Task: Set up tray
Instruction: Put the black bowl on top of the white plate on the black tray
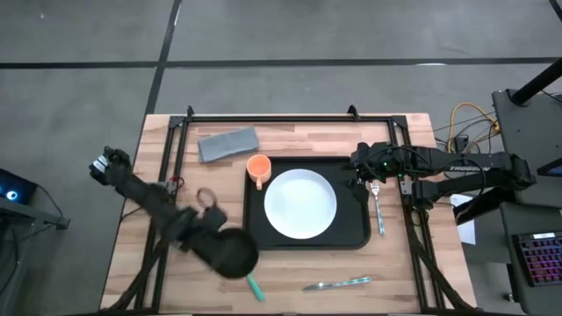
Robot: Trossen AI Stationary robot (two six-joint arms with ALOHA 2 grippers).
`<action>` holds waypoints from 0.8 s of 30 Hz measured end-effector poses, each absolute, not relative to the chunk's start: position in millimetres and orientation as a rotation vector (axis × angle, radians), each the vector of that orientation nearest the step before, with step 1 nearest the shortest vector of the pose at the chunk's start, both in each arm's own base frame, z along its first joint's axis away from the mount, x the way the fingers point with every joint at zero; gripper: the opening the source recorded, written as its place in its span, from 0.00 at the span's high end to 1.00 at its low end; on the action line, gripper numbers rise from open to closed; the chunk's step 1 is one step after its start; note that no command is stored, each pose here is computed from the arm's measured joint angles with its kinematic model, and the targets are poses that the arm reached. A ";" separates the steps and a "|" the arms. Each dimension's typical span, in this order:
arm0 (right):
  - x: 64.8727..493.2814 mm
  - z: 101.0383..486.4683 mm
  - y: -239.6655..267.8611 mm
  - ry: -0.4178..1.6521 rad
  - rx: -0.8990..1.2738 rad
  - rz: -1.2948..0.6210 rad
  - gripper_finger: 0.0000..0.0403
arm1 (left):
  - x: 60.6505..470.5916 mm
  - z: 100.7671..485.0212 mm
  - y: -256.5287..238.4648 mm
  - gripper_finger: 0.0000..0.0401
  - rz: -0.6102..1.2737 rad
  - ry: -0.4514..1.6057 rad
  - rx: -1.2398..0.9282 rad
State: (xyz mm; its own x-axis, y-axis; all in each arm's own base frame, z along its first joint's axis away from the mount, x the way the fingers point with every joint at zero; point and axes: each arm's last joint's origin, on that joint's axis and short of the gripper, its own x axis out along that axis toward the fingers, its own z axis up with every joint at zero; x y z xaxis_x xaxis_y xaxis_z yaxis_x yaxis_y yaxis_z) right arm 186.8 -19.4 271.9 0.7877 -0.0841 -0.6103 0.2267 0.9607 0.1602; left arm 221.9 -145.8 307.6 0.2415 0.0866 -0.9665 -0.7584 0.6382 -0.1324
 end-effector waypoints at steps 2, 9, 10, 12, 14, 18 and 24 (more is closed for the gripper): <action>185.0 272.0 -19.2 0.649 0.231 -0.170 0.40 | 239.7 317.4 -121.6 1.00 0.609 1.173 -0.653; 169.6 283.6 -17.6 0.586 0.213 -0.159 0.39 | 286.5 323.7 -25.8 1.00 0.498 1.061 -0.595; 165.8 285.7 -17.2 0.577 0.213 -0.158 0.39 | 290.0 323.1 -13.4 1.00 0.483 1.043 -0.596; 159.0 289.4 -16.5 0.556 0.226 -0.160 0.38 | 295.4 321.0 6.1 1.00 0.467 1.007 -0.601; 152.4 291.9 -15.8 0.545 0.237 -0.162 0.38 | 300.4 316.5 23.3 1.00 0.466 1.005 -0.614; 141.1 293.4 -14.8 0.551 0.238 -0.171 0.38 | 317.5 302.8 45.2 1.00 0.464 1.059 -0.612; 134.6 293.7 -15.0 0.554 0.252 -0.204 0.39 | 358.2 293.7 60.1 1.00 0.417 1.090 -0.585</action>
